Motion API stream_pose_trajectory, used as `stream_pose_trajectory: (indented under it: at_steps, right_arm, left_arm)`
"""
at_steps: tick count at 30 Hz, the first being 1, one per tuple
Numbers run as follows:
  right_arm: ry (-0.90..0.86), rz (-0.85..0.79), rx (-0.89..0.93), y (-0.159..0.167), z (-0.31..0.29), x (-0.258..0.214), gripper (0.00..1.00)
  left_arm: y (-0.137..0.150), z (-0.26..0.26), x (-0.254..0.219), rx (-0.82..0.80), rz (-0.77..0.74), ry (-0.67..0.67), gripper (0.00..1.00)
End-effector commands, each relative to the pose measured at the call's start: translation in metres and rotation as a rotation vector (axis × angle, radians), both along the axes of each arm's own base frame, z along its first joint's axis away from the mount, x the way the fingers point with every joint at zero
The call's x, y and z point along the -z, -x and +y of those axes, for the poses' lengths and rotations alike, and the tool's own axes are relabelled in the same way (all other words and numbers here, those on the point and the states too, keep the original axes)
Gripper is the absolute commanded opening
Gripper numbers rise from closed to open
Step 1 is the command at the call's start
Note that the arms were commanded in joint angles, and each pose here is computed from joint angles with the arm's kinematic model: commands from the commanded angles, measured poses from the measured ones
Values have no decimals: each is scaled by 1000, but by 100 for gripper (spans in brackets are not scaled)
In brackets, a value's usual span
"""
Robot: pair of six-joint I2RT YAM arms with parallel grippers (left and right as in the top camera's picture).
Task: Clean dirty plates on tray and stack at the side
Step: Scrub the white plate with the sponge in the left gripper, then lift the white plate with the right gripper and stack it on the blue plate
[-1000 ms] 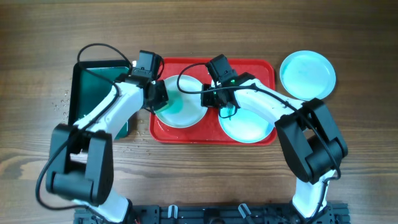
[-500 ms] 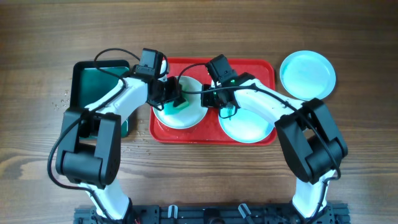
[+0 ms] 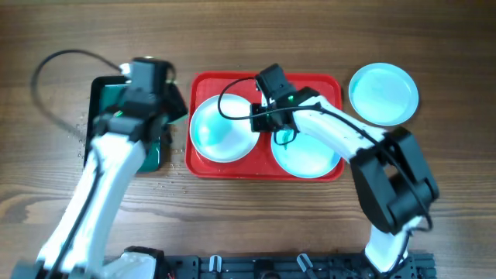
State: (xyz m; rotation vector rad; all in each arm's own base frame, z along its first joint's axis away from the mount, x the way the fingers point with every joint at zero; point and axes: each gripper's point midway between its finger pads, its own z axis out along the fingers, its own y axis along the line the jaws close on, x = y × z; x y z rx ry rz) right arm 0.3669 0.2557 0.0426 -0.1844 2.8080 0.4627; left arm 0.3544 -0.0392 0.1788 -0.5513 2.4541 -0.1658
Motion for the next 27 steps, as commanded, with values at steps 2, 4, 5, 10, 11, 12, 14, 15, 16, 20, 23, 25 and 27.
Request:
stream_pose_trajectory:
  at_steps: [2,4,5,10,11,12,14,15,16,20,23,25,27]
  right_arm:
    - [219,-440,-54,-38,-26,-137,5]
    - [326,-552,-79,-38,-31,-169,4]
    - [432,-641,-110,-36,-34,-190,4]
    - [995,-886,-236,-16,-36,-253,4]
    - [1074,-915,-270,-10,-30,-263,4]
    - [1118,-934,-301,-5,-23,-268,4]
    - [1202,-978,-368,6,-7,-282,4]
    - [1236,-1002,-394,11,1,-289,4]
    - [1259,-1022,-402,15,7,-296,4]
    - [1259,-1073,-383,21,18,-311,4]
    - [1237,-1074,-369,20,18,-306,4]
    - [1200,-1077,-349,20,19,-299,4]
    - [1100,-1067,-311,18,19,-287,4]
  left_arm:
    - [45,71,-33,-234,-26,82,4]
    - [55,88,-32,-291,-12,81,4]
    - [61,100,-30,-335,5,81,4]
    - [71,121,-26,-412,28,84,4]
    - [71,121,-26,-412,28,84,4]
    - [71,121,-26,-412,28,84,4]
    - [72,120,-25,-412,34,84,4]
    - [72,120,-25,-412,35,84,4]
    - [72,120,-25,-412,35,84,4]
    - [73,120,-24,-412,38,84,4]
    - [73,120,-24,-412,38,84,4]
    - [73,120,-24,-412,38,84,4]
    - [73,120,-24,-412,38,84,4]
